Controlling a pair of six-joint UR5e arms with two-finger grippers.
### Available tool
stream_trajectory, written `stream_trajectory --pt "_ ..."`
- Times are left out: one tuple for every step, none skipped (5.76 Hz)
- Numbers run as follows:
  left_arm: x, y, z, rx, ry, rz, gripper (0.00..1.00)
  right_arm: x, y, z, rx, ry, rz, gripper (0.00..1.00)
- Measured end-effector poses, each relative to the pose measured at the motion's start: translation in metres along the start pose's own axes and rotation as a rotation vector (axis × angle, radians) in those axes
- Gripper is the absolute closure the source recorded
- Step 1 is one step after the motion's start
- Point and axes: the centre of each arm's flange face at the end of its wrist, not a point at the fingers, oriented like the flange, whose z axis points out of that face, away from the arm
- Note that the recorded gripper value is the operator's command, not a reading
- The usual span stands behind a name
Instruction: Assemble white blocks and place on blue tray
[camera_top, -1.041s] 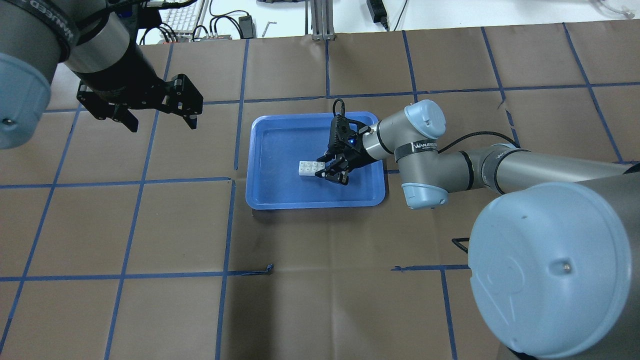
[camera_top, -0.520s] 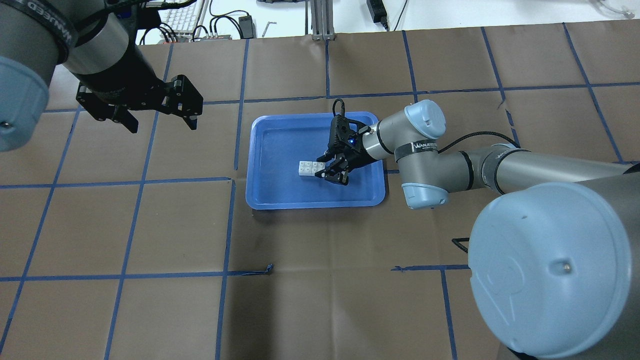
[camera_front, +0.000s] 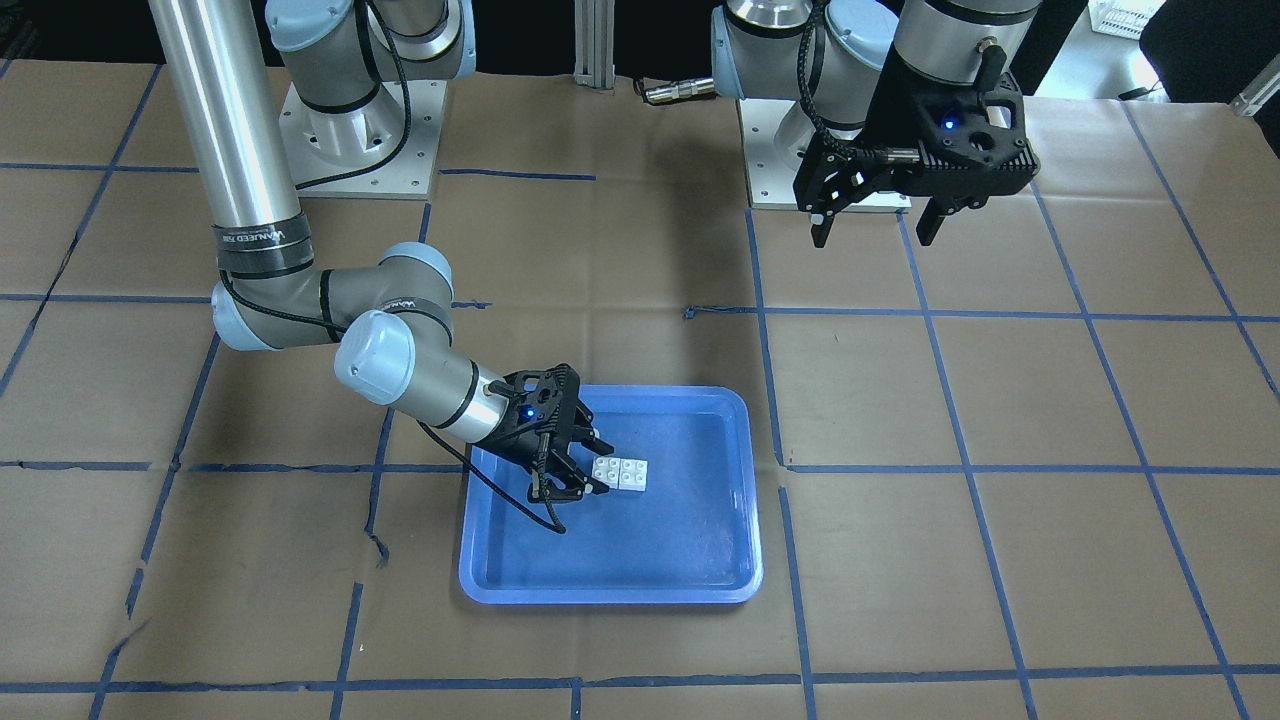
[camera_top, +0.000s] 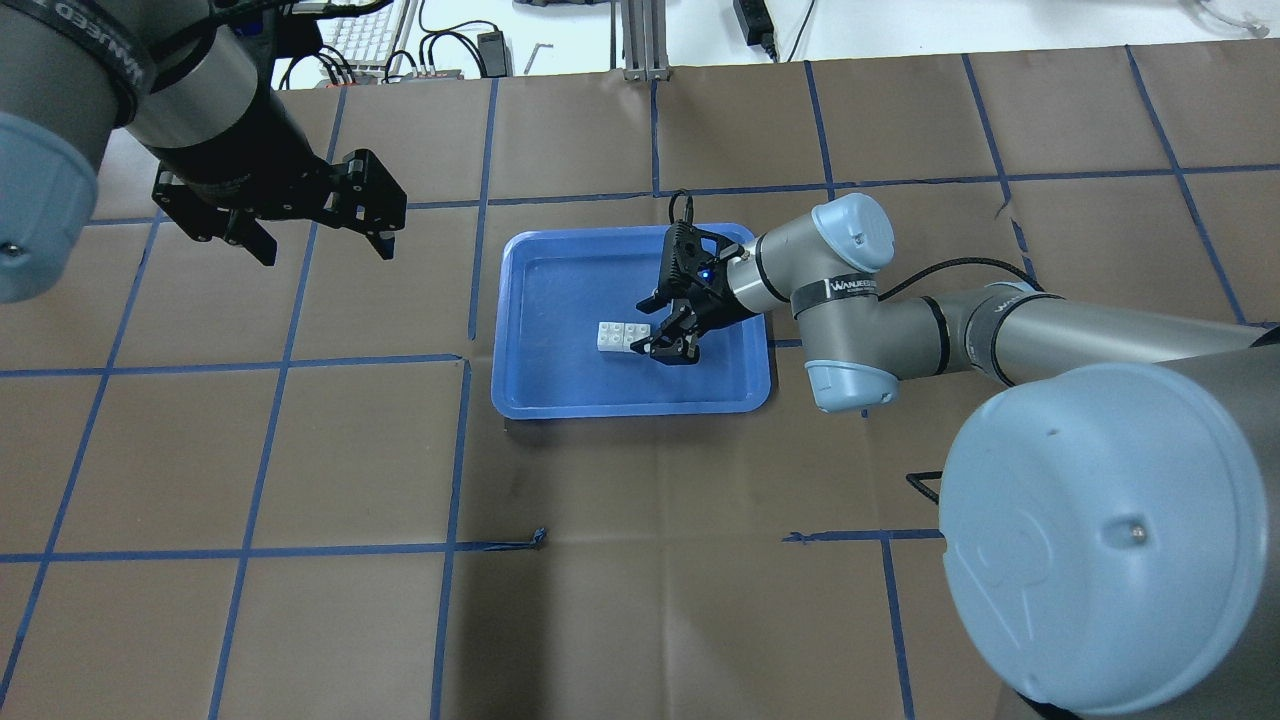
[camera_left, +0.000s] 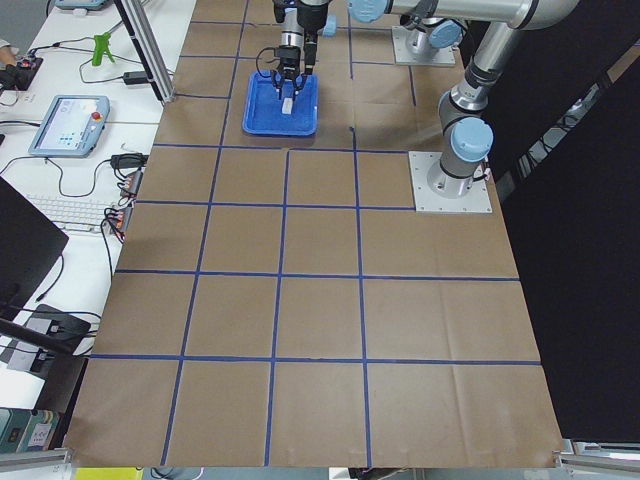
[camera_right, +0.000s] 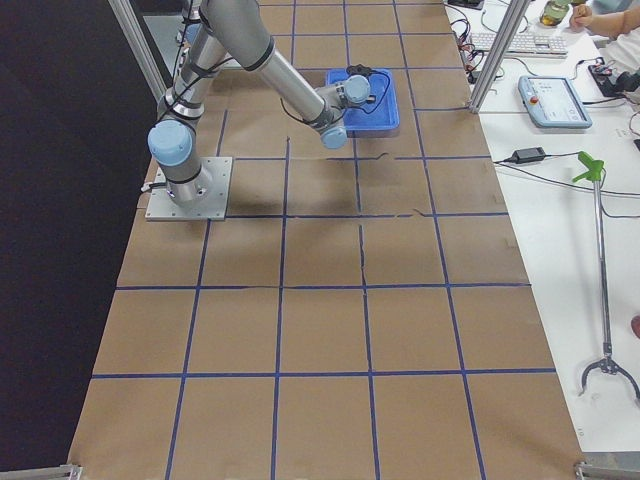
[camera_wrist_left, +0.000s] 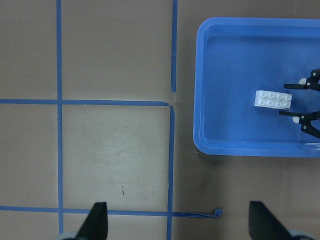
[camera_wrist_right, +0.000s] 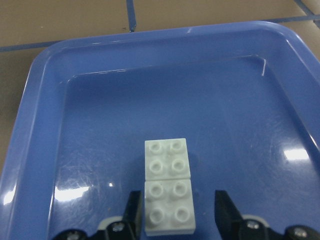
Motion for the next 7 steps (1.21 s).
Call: stream_trajectory --pt "0.0 0.0 0.0 0.0 0.0 0.0 0.01 0.013 -0.018 -0.023 -0.005 0.024 0.034 0.0" --pt "0.0 0.0 0.0 -0.001 0.0 0.0 0.01 0.025 -0.035 -0.053 -0.051 0.025 0.095 0.0" --pt "0.0 0.0 0.001 -0.002 0.0 0.0 0.01 0.038 -0.047 -0.091 -0.129 0.02 0.175 0.0" --pt "0.0 0.001 0.001 -0.002 0.0 0.001 0.01 0.048 -0.06 -0.133 -0.215 0.014 0.279 0.0" --pt "0.0 0.001 0.002 -0.003 -0.001 0.001 0.01 0.056 -0.073 -0.172 -0.319 0.045 0.403 0.0" --pt "0.0 0.001 0.002 -0.004 -0.002 0.001 0.01 0.06 -0.084 -0.206 -0.43 0.104 0.547 0.0" --pt "0.0 0.001 0.003 -0.005 -0.002 0.001 0.01 0.055 -0.09 -0.238 -0.538 0.157 0.718 0.0"
